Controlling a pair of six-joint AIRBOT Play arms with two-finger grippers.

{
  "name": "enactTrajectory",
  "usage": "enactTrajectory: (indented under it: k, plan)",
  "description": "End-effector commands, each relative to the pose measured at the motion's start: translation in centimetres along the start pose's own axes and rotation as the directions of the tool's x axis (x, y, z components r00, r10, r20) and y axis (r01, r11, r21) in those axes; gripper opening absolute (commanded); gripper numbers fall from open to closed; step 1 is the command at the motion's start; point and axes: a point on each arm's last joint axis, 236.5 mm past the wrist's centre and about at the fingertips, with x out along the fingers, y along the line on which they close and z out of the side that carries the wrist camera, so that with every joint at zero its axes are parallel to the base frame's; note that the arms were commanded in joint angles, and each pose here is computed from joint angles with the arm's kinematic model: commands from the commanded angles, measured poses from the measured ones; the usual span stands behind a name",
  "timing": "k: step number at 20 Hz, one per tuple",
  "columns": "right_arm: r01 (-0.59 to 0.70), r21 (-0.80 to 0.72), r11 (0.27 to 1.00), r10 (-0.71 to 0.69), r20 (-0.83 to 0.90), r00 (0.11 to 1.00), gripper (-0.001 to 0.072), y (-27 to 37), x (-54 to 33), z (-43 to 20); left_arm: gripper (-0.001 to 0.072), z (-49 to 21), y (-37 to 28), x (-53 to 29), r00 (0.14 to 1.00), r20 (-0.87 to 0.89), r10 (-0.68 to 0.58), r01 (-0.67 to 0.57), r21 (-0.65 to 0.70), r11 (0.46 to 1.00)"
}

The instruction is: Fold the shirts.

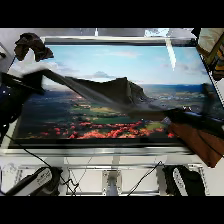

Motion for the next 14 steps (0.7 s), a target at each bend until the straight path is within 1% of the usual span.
enactTrajectory:
  k: [1, 2, 3, 4, 5, 6, 7, 8, 9, 10, 11, 13, 14]
  plan:
    - [0.127, -0.126, 0.984, -0.064, 0.411, 0.909, 0.0019, 5.2, -11.6, 7.0, 0.0015, -2.7, -14.1, 1.5, 0.961, -0.014, -0.277, 0.268, 0.311, 0.912]
    - [0.188, -0.168, 0.968, -0.071, 0.533, 0.843, 0.0017, 6.9, -15.8, 8.9, 0.0015, -4.4, -15.9, 2.8, 0.971, -0.053, -0.233, 0.234, 0.394, 0.889]
    - [0.263, -0.204, 0.943, -0.073, 0.643, 0.763, 0.0017, 8.8, -20.3, 10.3, 0.0015, -6.1, -17.3, 3.9, 0.982, -0.08, -0.173, 0.19, 0.486, 0.853]
    - [0.336, -0.222, 0.915, -0.078, 0.721, 0.689, 0.0016, 10.3, -24.4, 11.2, 0.0015, -7.6, -18.3, 5.2, 0.993, -0.093, -0.076, 0.117, 0.603, 0.789]
    - [0.392, -0.226, 0.892, -0.078, 0.776, 0.626, 0.0017, 11.6, -27.6, 11.8, 0.0015, -8.5, -18.9, 6.1, 0.997, -0.075, 0.027, 0.035, 0.718, 0.695]
    - [0.442, -0.219, 0.87, -0.078, 0.823, 0.562, 0.0017, 12.5, -30.5, 12.4, 0.0015, -8.8, -19.4, 6.7, 0.99, -0.022, 0.138, -0.06, 0.826, 0.561]
    - [0.477, -0.215, 0.852, -0.076, 0.851, 0.519, 0.0016, 13.0, -32.2, 13.0, 0.0015, -8.6, -20.0, 6.8, 0.974, 0.053, 0.22, -0.148, 0.884, 0.444]
    - [0.486, -0.214, 0.847, -0.067, 0.865, 0.498, 0.0016, 13.4, -32.9, 13.6, 0.0015, -7.9, -20.9, 6.6, 0.951, 0.143, 0.273, -0.235, 0.91, 0.342]
    - [0.479, -0.217, 0.85, -0.066, 0.86, 0.506, 0.0016, 13.3, -32.4, 14.2, 0.0015, -7.2, -21.4, 6.3, 0.926, 0.211, 0.312, -0.297, 0.918, 0.262]
    - [0.46, -0.238, 0.856, -0.066, 0.831, 0.552, 0.0016, 12.9, -30.7, 14.8, 0.0015, -6.6, -21.2, 5.7, 0.895, 0.263, 0.359, -0.351, 0.913, 0.206]
    - [0.421, -0.269, 0.866, -0.051, 0.79, 0.611, 0.0016, 12.7, -28.5, 15.4, 0.0016, -5.7, -20.4, 5.0, 0.862, 0.305, 0.404, -0.402, 0.898, 0.18]
    - [0.321, -0.344, 0.883, 0.0, 0.682, 0.731, 0.0016, 12.2, -23.3, 16.9, 0.0015, -4.3, -17.1, 3.1, 0.776, 0.344, 0.529, -0.485, 0.862, 0.151]
    - [0.271, -0.356, 0.894, 0.013, 0.626, 0.78, 0.0016, 11.4, -20.4, 17.7, 0.0016, -3.7, -15.5, 2.2, 0.737, 0.348, 0.58, -0.516, 0.843, 0.151]
